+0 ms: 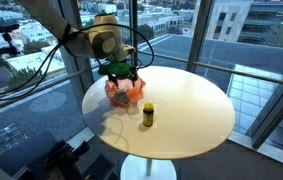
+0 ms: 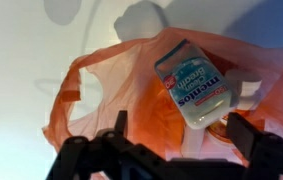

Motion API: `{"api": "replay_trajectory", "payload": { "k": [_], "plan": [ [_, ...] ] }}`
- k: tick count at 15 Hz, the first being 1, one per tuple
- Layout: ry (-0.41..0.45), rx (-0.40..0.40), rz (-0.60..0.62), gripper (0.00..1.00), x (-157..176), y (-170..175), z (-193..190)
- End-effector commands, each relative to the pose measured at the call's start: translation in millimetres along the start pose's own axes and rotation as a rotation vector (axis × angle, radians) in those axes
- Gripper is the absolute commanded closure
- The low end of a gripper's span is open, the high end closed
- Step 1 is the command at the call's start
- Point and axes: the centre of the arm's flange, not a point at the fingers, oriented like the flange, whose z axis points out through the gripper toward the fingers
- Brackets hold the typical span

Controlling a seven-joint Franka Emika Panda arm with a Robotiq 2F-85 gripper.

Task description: Take the box out of the carrier bag

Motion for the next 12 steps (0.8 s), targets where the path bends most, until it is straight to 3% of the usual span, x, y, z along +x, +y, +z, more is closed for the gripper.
{"api": "replay_trajectory", "payload": {
  "k": [1,12],
  "plan": [
    [0.000,0.000,-0.002,0.00,0,0,0],
    [0.035,0.051,-0.050,0.00,6,0,27]
  ]
}}
